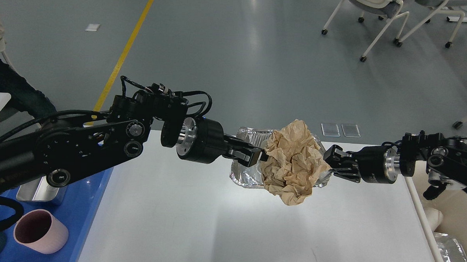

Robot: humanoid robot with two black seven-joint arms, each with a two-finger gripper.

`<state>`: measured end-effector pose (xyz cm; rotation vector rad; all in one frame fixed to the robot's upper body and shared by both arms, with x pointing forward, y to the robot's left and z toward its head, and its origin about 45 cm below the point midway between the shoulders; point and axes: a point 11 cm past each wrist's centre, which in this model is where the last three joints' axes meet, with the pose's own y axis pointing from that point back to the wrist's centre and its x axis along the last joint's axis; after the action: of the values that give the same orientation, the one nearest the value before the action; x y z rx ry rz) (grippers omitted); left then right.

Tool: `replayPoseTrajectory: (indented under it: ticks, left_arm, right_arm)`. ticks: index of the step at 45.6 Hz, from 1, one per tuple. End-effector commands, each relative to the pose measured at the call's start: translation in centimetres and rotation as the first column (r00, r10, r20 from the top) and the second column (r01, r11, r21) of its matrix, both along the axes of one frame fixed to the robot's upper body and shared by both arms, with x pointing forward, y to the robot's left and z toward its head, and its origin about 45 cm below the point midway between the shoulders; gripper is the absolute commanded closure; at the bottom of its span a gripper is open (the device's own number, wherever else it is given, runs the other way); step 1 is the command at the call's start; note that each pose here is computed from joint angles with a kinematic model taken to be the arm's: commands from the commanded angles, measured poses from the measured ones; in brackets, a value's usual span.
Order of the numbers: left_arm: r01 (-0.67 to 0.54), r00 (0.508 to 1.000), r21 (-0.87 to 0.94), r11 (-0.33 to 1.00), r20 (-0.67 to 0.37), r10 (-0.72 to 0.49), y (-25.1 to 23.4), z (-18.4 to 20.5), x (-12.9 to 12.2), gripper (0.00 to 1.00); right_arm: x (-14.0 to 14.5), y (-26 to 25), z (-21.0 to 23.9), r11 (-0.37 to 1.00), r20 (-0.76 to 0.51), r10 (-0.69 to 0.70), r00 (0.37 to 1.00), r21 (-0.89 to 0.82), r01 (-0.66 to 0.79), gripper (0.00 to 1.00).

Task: Tidy desktop
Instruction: 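Lift the brown paper and place it into the foil tray, then carry the foil tray with the right gripper into the white bin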

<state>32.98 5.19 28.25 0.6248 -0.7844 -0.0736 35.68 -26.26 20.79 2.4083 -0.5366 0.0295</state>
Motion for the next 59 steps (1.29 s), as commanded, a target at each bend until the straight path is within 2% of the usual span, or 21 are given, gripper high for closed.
replayPoseTrajectory:
  ticks: [1, 6, 22, 28, 30, 32, 34, 36, 37, 38, 50, 59]
  left_arm:
    - [-0.014, 1.0, -0.003, 1.0, 0.01, 0.014, -0.3, -0.9, 0.1, 0.97]
    - [-0.057, 0.997, -0.025, 0.998, 0.045, 0.058, -1.1, -1.9, 1.0, 0.97]
    - [-0.052, 0.999, -0.074, 0.996, -0.001, 0.052, -5.2, -3.1, 0.5, 0.95]
    - [-0.058, 0.998, -0.083, 0.995, -0.004, 0.058, -5.8, -3.3, 0.5, 0.89]
    - [-0.064, 0.998, -0.082, 0.995, -0.006, 0.064, -5.7, -3.4, 0.7, 0.82]
    - [-0.07, 0.998, -0.078, 0.994, -0.006, 0.07, -5.6, -3.5, 0.8, 0.67]
    - [-0.077, 0.997, -0.075, 0.994, -0.009, 0.076, -5.3, -3.6, 1.0, 0.45]
    - [-0.085, 0.996, -0.075, 0.994, -0.011, 0.084, -5.1, -3.7, 1.1, 0.17]
    - [-0.09, 0.996, -0.075, 0.993, -0.011, 0.09, -4.9, -3.7, 1.2, 0.07]
    - [-0.094, 0.996, -0.079, 0.992, -0.016, 0.093, -4.8, -3.7, 1.2, 0.04]
    - [-0.17, 0.985, -0.173, 0.97, -0.028, 0.168, -2.5, -0.3, 3.4, 0.03]
    - [-0.316, 0.947, -0.326, 0.891, -0.166, 0.275, 1.8, 3.6, 5.8, 0.03]
  right_arm:
    - [0.1, 0.0, 0.2, 1.0, 0.005, -0.001, 1.0, 0.005, 0.001, 1.0]
    - [0.1, 0.0, 0.3, 1.0, 0.008, -0.001, 1.0, 0.005, 0.001, 1.0]
    - [0.0, -0.4, 0.7, 1.0, 0.012, -0.004, 1.0, 0.005, 0.004, 1.0]
    - [0.0, -0.4, 0.7, 1.0, 0.013, -0.005, 1.0, 0.006, 0.005, 1.0]
    - [0.0, -0.4, 0.7, 1.0, 0.013, -0.005, 1.0, 0.006, 0.005, 1.0]
    - [0.0, -0.4, 0.7, 1.0, 0.014, -0.006, 1.0, 0.005, 0.006, 1.0]
    - [0.0, -0.5, 0.7, 1.0, 0.013, -0.006, 1.0, 0.004, 0.006, 1.0]
    - [0.0, -0.6, 0.8, 1.0, 0.014, -0.007, 1.0, 0.003, 0.007, 1.0]
    - [0.0, -0.6, 0.8, 1.0, 0.014, -0.008, 1.0, 0.002, 0.008, 1.0]
    - [0.0, -0.6, 0.8, 1.0, 0.014, -0.008, 1.0, 0.002, 0.008, 1.0]
    - [-0.2, -0.9, 0.6, 1.0, 0.005, -0.012, 1.0, -0.001, 0.012, 1.0]
    - [-0.5, -1.7, 0.1, 1.0, -0.005, -0.028, 1.0, -0.013, 0.028, 1.0]
